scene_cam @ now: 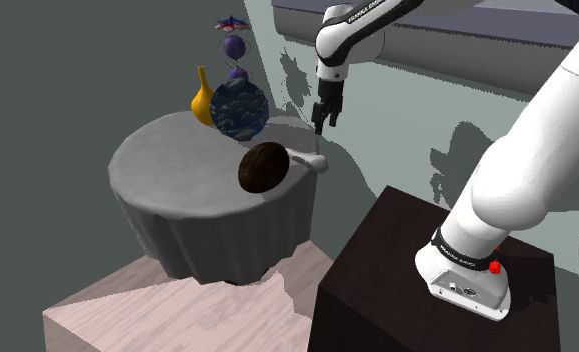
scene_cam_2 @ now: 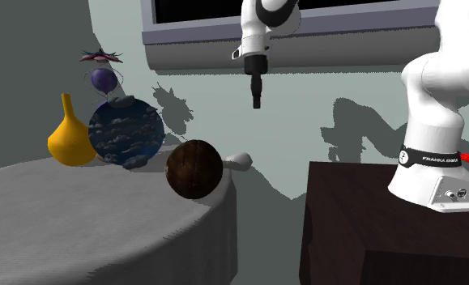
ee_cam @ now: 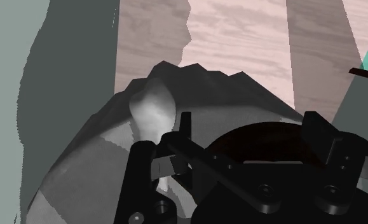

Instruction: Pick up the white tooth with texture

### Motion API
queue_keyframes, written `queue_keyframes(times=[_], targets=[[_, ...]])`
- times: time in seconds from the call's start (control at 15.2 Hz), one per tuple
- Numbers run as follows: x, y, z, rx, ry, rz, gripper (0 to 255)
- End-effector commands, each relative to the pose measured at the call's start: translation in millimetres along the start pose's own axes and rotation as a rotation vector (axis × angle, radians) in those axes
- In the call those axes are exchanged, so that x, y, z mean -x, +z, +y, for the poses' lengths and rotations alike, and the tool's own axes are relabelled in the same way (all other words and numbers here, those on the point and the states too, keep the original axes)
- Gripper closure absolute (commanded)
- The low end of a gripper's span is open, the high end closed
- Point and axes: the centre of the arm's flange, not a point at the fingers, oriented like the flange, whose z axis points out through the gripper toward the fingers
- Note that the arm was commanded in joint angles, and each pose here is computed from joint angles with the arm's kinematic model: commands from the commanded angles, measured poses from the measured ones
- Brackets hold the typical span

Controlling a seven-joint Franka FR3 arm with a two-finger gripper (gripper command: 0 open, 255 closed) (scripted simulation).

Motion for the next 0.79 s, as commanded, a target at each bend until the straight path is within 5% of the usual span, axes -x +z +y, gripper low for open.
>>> queue_keyframes(times=[0.0, 0.73], targets=[[-18, 17, 12, -0.005, -0.001, 0.002, 0], [-114, 105, 79, -0.036, -0.005, 0.010, 0]])
